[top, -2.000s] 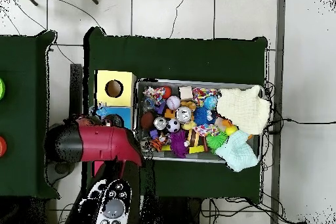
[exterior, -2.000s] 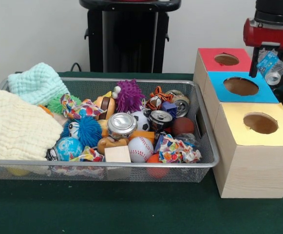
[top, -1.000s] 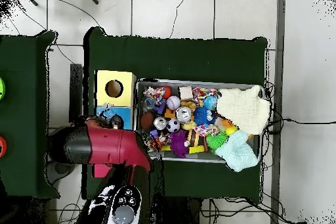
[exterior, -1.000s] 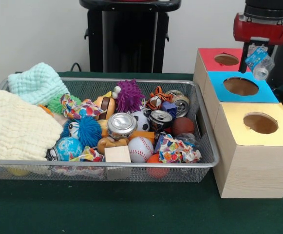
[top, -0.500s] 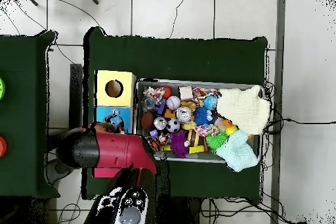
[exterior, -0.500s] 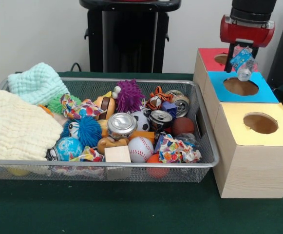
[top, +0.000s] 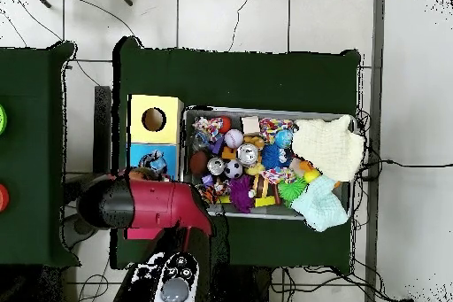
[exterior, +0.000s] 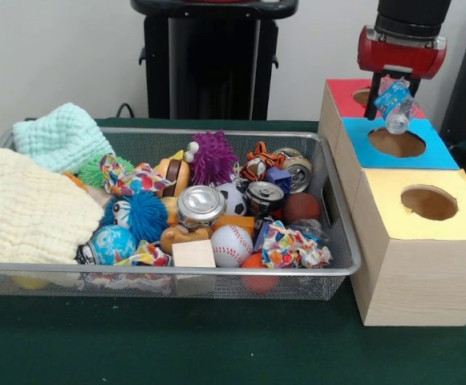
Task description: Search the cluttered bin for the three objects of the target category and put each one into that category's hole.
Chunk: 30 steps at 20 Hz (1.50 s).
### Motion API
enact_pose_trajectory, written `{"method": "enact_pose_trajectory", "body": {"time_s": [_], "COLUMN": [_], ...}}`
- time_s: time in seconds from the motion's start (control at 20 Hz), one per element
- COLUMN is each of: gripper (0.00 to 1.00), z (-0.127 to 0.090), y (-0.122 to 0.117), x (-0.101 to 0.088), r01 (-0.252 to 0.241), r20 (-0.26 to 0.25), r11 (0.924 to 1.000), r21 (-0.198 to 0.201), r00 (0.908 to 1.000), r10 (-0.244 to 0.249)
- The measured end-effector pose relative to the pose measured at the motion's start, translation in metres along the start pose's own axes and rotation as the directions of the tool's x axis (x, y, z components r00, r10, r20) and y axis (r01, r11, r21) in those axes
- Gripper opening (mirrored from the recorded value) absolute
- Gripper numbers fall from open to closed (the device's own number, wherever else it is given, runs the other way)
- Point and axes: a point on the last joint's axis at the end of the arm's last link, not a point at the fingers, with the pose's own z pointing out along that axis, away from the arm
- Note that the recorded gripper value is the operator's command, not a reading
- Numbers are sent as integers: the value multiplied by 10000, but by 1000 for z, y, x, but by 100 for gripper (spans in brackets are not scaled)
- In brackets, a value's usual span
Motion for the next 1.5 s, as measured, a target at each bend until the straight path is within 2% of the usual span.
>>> {"method": "enact_pose_trajectory", "body": {"time_s": [1.0, 1.5], "gripper": [0, 0], "z": [10, 16], "y": [4, 7], "x": [10, 11], "r01": [182, 255], "r20": [-161, 3], "r11": [9997, 9996], "r21": [135, 143], "r00": [9997, 9997], "r10": [-180, -256]}}
